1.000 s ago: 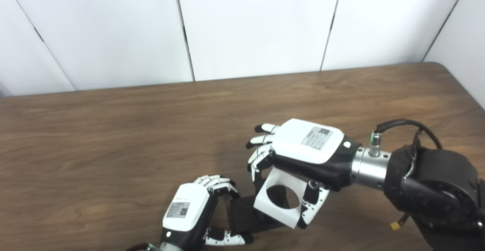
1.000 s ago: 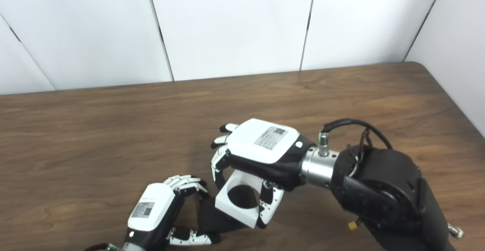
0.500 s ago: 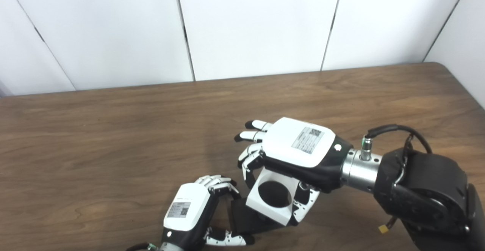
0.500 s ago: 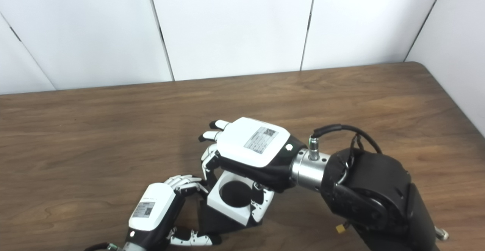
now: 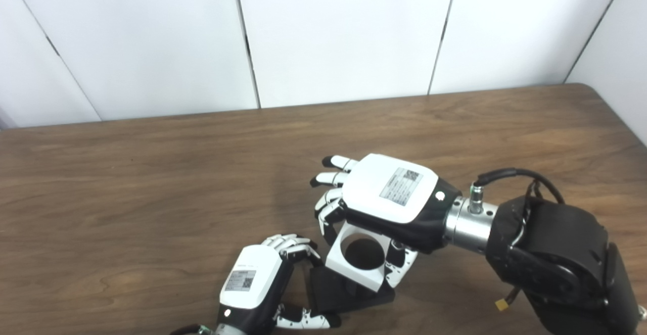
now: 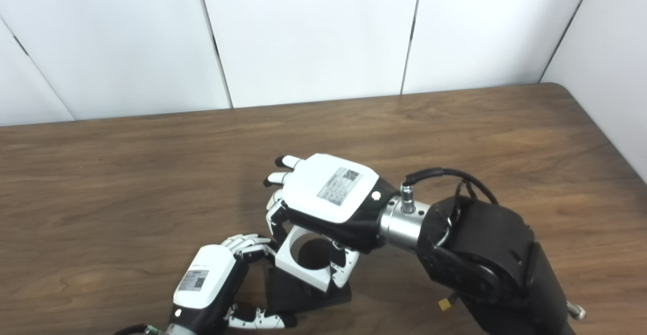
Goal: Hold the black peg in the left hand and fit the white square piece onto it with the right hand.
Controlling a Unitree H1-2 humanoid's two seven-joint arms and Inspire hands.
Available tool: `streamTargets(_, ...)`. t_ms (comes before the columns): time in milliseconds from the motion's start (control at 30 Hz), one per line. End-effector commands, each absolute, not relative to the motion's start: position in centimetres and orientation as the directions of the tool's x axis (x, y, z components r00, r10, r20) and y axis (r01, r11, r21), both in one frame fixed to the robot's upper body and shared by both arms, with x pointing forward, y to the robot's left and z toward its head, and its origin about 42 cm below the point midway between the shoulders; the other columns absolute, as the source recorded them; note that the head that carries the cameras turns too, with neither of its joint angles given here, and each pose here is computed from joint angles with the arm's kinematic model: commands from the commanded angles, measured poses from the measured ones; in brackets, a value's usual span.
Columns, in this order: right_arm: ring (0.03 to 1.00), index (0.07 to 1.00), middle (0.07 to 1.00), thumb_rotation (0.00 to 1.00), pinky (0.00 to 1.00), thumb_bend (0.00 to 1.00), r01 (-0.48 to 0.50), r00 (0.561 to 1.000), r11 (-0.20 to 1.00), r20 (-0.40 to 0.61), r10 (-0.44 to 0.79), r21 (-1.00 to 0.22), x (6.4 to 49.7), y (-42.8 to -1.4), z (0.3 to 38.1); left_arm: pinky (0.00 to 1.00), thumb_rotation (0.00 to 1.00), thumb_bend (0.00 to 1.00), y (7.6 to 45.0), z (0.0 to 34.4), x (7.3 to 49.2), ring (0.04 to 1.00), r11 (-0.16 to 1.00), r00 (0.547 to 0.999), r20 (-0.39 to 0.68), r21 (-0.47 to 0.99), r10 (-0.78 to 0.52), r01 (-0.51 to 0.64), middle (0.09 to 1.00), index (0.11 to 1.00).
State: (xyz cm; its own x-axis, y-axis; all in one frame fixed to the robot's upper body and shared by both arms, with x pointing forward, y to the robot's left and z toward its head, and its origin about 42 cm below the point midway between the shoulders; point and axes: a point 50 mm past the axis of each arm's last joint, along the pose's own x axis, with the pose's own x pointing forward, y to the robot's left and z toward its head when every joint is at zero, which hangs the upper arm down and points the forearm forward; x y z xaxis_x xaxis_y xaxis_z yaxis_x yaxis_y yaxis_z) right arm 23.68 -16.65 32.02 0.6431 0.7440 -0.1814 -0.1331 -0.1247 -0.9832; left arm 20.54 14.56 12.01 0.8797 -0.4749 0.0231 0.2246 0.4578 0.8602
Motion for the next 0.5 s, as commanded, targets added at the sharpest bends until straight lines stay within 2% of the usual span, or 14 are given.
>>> streamTargets(0, 0.922, 0.482, 0.764, 0.13, 1.0, 0.52, -0.091, 0.656, -0.119, -0.149, 0.74, -0.989, 23.8, -16.7, 32.6, 0.81, 0.05, 0.52, 14.2, 11.8, 20.1, 0.814, 0.447, 0.872, -0.006, 0.857, -0.49, 0.257, 0.758, 0.485)
streamTargets(167, 0.931, 0.483, 0.768, 0.13, 1.0, 0.52, -0.134, 0.671, -0.117, -0.177, 0.72, -0.984, 23.9, -17.5, 31.9, 0.82, 0.05, 0.52, 14.1, 11.8, 20.1, 0.815, 0.445, 0.873, -0.008, 0.858, -0.488, 0.257, 0.759, 0.485)
streamTargets(467, 0.923, 0.483, 0.758, 0.13, 1.0, 0.52, -0.164, 0.671, -0.137, -0.212, 0.71, -0.977, 23.8, -18.4, 31.8, 0.81, 0.05, 0.52, 14.1, 11.9, 20.2, 0.813, 0.446, 0.872, -0.003, 0.859, -0.489, 0.252, 0.756, 0.485)
